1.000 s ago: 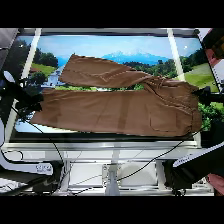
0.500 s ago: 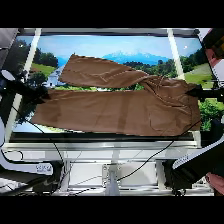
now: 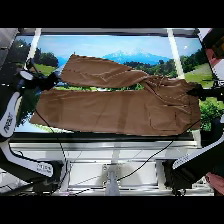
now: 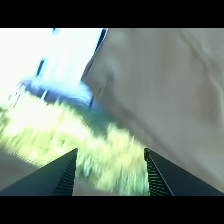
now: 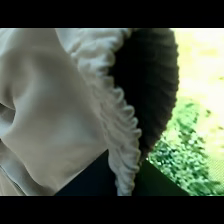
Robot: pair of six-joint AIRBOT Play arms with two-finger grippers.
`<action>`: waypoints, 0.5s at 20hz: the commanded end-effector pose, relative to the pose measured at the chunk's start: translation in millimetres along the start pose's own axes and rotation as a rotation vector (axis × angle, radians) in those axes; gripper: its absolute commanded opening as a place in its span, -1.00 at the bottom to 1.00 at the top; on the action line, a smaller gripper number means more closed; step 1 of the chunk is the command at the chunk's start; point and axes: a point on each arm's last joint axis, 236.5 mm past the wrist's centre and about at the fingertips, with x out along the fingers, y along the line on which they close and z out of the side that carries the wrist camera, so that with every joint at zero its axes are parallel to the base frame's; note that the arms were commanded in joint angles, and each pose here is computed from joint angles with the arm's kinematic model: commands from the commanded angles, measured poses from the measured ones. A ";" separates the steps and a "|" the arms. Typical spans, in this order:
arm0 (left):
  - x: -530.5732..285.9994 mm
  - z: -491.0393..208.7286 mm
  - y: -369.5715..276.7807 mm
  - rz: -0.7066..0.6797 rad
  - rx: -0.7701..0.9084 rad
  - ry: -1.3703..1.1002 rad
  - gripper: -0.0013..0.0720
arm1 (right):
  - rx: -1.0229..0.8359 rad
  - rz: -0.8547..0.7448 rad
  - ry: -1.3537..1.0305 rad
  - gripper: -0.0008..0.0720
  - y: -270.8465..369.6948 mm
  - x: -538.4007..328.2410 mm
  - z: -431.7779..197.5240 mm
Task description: Fold the clothes and pants, and hang the long-sleeved shirts on hangers.
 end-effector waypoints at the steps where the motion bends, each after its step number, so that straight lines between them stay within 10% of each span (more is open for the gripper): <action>1: 33.7 13.1 -1.0 0.020 0.003 -0.115 0.40 | 0.003 0.014 0.002 -0.89 4.3 -0.6 -0.2; 8: 60.4 22.0 12.3 0.034 -0.070 -0.167 0.35 | 0.006 0.019 0.010 -0.89 5.4 -0.6 -2.1; 10: 63.8 32.8 6.8 0.024 -0.064 -0.189 0.04 | 0.006 0.021 0.014 -0.89 5.9 -0.6 -3.0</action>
